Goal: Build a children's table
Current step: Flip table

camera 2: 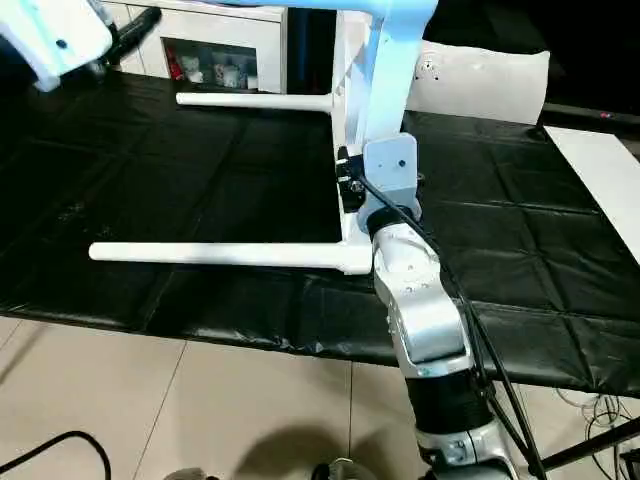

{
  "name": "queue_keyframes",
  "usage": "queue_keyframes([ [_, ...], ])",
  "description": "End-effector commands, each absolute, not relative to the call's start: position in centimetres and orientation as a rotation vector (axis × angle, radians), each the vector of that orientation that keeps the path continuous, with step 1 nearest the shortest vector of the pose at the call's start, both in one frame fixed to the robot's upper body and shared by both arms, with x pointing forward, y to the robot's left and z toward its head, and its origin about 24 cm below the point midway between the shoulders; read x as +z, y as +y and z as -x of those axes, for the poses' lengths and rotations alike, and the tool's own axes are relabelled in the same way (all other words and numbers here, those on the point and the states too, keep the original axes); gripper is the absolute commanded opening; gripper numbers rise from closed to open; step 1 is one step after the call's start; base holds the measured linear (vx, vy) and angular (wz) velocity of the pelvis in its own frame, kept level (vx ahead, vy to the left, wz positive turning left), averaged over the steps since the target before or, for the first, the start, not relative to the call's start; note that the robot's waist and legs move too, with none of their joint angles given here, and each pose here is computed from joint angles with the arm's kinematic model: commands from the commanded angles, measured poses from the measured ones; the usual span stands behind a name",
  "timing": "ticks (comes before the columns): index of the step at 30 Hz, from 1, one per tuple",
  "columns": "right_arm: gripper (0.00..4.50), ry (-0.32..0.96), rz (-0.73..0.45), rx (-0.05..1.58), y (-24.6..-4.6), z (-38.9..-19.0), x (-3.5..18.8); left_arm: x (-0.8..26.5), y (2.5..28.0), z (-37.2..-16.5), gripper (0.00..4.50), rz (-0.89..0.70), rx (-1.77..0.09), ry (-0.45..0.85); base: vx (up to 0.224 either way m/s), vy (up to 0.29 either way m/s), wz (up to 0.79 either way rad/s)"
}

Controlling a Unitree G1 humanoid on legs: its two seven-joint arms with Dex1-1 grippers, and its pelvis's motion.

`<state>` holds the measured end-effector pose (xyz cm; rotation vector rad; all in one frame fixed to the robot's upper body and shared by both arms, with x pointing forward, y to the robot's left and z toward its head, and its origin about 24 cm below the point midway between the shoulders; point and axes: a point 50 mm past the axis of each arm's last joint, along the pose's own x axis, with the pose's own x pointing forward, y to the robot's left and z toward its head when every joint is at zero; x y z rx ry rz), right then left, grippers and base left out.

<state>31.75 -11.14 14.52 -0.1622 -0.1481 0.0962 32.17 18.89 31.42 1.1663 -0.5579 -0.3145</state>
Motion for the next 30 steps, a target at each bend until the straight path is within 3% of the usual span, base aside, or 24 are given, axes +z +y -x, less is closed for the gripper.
queue_keyframes([
  [1,3.47,-0.144,0.173,0.091,-11.3,-31.6,14.6,32.0,19.0,-32.4,2.66,-1.179,-0.285,-0.565,0.000,0.000,0.00],
  [11,3.47,-0.133,0.186,0.076,-12.1,-32.0,14.5,32.6,18.8,-33.3,2.30,-1.158,-0.291,-0.561,0.000,0.000,0.00],
  [19,2.66,-0.149,0.198,0.053,-13.7,-33.1,15.1,32.3,18.2,-33.3,2.24,-0.847,-0.426,-0.546,0.000,0.000,0.00],
  [23,2.60,-0.167,0.212,0.028,-14.6,-33.5,15.7,32.9,19.0,-33.2,2.24,-0.790,-0.385,-0.556,0.000,0.000,0.00],
  [25,2.59,-0.195,0.210,0.040,-14.8,-33.6,16.4,33.8,19.6,-32.9,2.24,-0.613,-0.343,-0.588,0.000,0.000,0.00],
  [30,2.59,-0.257,0.214,0.058,-14.7,-33.4,17.5,34.4,20.1,-32.7,2.24,-0.493,-0.291,-0.617,0.000,0.000,0.00],
])
